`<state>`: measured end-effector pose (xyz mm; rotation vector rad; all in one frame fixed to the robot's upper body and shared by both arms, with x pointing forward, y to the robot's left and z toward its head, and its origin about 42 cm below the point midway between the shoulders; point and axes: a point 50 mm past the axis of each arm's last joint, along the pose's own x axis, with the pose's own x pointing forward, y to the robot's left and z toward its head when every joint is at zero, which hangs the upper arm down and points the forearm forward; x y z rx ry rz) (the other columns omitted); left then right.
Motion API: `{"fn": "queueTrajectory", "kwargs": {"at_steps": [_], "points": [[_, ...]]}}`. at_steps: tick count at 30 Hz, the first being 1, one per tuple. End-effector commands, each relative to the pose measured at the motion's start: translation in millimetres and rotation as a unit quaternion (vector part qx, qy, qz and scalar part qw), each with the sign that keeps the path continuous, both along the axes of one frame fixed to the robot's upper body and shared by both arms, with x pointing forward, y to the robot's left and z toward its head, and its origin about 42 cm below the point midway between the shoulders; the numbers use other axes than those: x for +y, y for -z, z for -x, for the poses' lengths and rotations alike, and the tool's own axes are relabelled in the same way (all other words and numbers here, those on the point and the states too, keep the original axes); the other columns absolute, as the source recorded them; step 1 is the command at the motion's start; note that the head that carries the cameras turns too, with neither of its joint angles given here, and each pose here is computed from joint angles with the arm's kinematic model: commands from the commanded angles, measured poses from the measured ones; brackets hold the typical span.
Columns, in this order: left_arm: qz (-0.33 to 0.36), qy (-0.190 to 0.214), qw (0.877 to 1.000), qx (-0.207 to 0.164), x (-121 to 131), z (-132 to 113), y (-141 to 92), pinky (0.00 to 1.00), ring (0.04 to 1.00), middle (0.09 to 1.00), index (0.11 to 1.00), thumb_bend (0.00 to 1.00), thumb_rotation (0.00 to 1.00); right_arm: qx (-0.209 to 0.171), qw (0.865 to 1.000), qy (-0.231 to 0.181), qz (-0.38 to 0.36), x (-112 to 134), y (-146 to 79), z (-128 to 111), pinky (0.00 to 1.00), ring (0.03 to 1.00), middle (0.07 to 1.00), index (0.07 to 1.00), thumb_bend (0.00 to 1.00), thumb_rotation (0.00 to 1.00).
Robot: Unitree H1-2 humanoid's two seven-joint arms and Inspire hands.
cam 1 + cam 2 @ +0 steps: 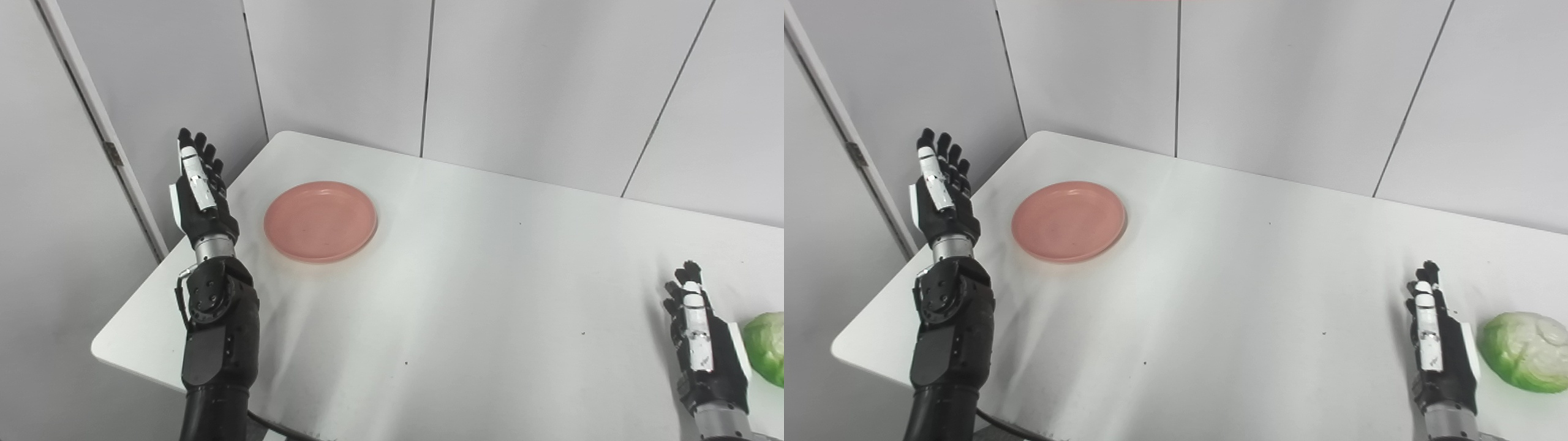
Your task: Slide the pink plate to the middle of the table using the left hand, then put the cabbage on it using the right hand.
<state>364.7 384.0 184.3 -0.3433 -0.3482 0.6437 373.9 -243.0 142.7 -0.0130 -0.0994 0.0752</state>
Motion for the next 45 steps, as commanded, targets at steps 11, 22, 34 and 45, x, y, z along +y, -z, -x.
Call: {"fn": "queueTrajectory", "kwargs": {"at_steps": [11,22,34,45], "points": [[-0.016,0.002,1.0,-0.014,14,-17,-14,1.0,0.987,0.988,0.982,0.43,1.0,-0.029,1.0,-0.002,0.008,0,-20,-5,1.0,0.977,0.989,0.998,0.16,1.0],[-0.004,-0.004,1.0,0.005,20,-22,-1,1.0,0.977,0.977,0.971,0.43,1.0,-0.028,1.0,-0.001,0.004,1,-20,-6,1.0,0.978,0.991,0.999,0.17,1.0],[0.017,0.015,0.999,0.036,22,-30,20,1.0,0.997,0.988,0.999,0.43,1.0,-0.031,1.0,-0.006,0.002,1,-22,-6,1.0,0.985,0.997,1.0,0.16,1.0],[0.04,0.03,0.998,0.049,15,-39,31,1.0,0.984,0.976,0.989,0.39,1.0,-0.03,1.0,-0.005,0.004,2,-22,-6,1.0,0.983,0.995,1.0,0.16,1.0]]}}
